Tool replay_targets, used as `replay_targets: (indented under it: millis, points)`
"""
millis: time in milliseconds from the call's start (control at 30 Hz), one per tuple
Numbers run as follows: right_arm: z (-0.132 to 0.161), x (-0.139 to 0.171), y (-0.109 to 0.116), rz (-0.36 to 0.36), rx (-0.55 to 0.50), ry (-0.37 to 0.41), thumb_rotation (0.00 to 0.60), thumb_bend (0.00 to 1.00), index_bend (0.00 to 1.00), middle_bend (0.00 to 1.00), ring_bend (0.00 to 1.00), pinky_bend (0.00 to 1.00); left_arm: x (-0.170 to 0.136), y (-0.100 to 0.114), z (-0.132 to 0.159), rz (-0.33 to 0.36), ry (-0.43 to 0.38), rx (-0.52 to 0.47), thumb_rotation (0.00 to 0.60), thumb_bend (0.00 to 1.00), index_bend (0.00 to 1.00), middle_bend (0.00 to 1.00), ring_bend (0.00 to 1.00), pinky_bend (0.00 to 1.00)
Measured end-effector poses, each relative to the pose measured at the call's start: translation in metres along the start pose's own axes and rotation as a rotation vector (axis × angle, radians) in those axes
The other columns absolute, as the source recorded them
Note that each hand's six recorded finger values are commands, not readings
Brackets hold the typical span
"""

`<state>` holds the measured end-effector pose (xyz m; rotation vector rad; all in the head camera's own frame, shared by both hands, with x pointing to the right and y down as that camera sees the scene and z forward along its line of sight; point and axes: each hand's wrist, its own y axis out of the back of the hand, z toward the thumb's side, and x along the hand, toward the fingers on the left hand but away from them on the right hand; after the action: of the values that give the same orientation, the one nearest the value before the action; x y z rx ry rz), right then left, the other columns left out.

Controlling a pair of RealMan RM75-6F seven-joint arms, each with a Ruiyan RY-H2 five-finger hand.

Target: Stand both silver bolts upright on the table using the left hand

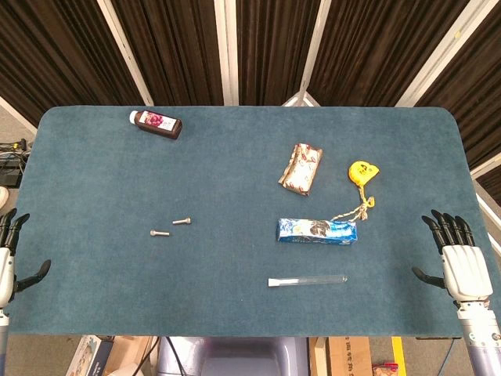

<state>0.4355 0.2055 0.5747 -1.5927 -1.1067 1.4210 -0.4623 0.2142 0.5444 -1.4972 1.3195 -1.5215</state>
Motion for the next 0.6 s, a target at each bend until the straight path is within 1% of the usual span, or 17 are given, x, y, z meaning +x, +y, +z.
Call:
replay_targets:
  millis: [167,333,533,600]
  points:
    - [0.001,0.001,-0.001,0.005,-0.003,-0.001,0.6,0.11,0.15,0.09,0.05,0.0,0.0,-0.007,0.004,-0.031,-0.017,-0.003,0.6,0.37,0.12,0.0,0.0,0.0]
    - [0.001,0.001,-0.001,0.01,-0.005,-0.008,0.6,0.11,0.15,0.09,0.05,0.0,0.001,-0.014,0.012,-0.045,-0.052,-0.004,0.6,0.37,0.13,0.0,0.0,0.0]
    - [-0.001,0.002,-0.004,0.029,-0.008,-0.022,0.6,0.11,0.15,0.09,0.05,0.0,0.002,-0.023,0.015,-0.073,-0.07,0.004,0.6,0.37,0.15,0.0,0.0,0.0]
    - [-0.002,0.002,-0.005,0.035,-0.006,-0.025,0.6,0.11,0.15,0.09,0.05,0.0,0.002,-0.023,0.017,-0.07,-0.077,0.0,0.6,0.37,0.15,0.0,0.0,0.0]
